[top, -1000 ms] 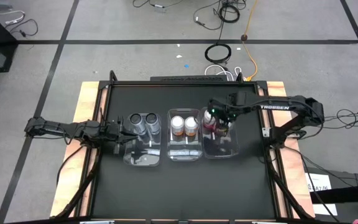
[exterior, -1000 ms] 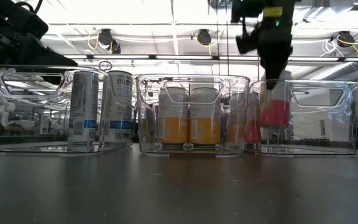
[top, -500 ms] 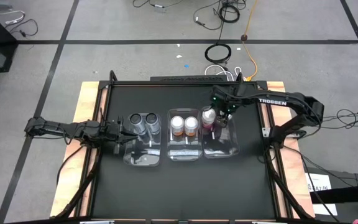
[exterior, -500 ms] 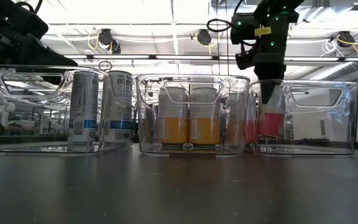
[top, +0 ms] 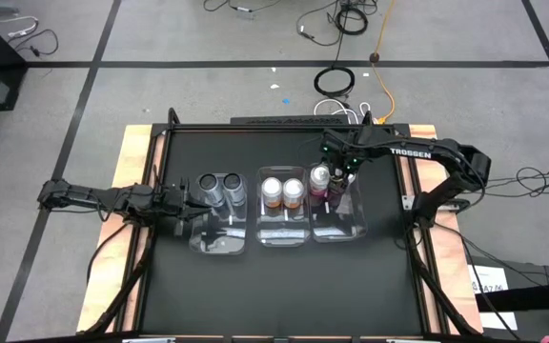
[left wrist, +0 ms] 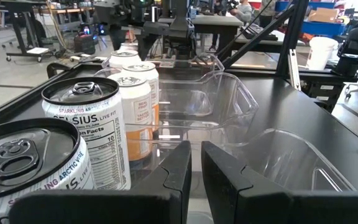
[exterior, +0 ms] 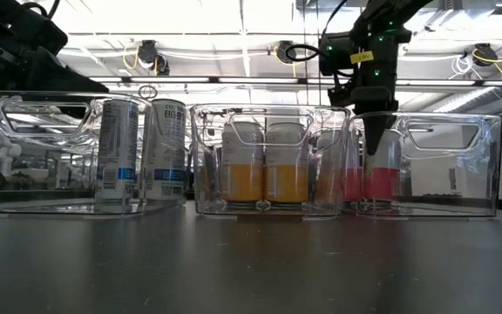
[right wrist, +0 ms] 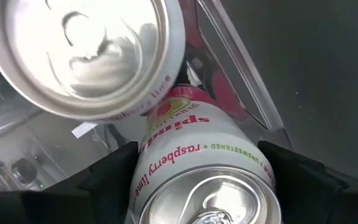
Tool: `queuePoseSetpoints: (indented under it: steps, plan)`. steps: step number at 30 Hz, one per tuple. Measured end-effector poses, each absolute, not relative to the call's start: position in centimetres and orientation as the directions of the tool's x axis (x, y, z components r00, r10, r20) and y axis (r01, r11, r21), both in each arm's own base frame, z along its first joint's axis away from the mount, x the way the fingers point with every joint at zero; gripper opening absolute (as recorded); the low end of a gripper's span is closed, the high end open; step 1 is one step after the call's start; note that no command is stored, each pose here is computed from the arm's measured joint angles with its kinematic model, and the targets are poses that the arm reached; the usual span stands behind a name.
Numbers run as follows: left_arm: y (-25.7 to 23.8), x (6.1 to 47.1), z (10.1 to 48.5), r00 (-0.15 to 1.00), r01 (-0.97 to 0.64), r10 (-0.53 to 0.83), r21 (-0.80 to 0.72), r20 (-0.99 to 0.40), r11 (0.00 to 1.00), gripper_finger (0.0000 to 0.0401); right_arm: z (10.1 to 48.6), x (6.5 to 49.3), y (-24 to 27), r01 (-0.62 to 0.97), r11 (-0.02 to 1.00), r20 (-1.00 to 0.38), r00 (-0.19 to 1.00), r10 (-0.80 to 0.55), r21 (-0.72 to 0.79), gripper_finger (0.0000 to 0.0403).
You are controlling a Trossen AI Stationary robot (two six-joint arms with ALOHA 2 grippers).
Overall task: Sort soda cans
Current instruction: Put the pink soda can into the right transparent bin
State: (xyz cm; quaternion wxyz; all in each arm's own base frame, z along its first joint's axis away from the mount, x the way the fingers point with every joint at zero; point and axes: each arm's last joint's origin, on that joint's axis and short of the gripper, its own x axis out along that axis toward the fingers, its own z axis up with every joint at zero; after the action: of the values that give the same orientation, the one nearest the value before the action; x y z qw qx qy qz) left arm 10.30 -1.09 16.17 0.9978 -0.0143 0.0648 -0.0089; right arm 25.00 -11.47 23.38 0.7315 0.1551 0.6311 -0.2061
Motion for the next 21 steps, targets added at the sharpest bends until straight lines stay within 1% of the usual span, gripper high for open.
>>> queuePoseSetpoints:
  steps: [4, 8, 13, 21]
  plan:
    - [-1.09, 10.30, 16.18, 0.991, 0.016, -0.020, -0.030, -0.129, 0.999, 0.0050, 23.38, 25.00, -11.46, 0.499, 0.866, -0.987, 0.117, -0.108, -0.036, 0.0333]
    - [-1.09, 10.30, 16.18, 0.991, 0.016, -0.020, -0.030, -0.129, 0.999, 0.0050, 23.42, 25.05, -11.45, 0.499, 0.866, -0.987, 0.122, -0.109, -0.034, 0.0350]
    - [-1.09, 10.30, 16.19, 0.991, 0.016, -0.020, -0.030, -0.129, 0.999, 0.0050, 23.43, 25.09, -11.47, 0.527, 0.850, -0.986, 0.126, -0.111, -0.028, 0.0352]
    - [-1.09, 10.30, 16.19, 0.991, 0.016, -0.020, -0.030, -0.129, 0.999, 0.0050, 23.56, 24.96, -11.42, 0.513, 0.858, -0.986, 0.124, -0.111, -0.032, 0.0352]
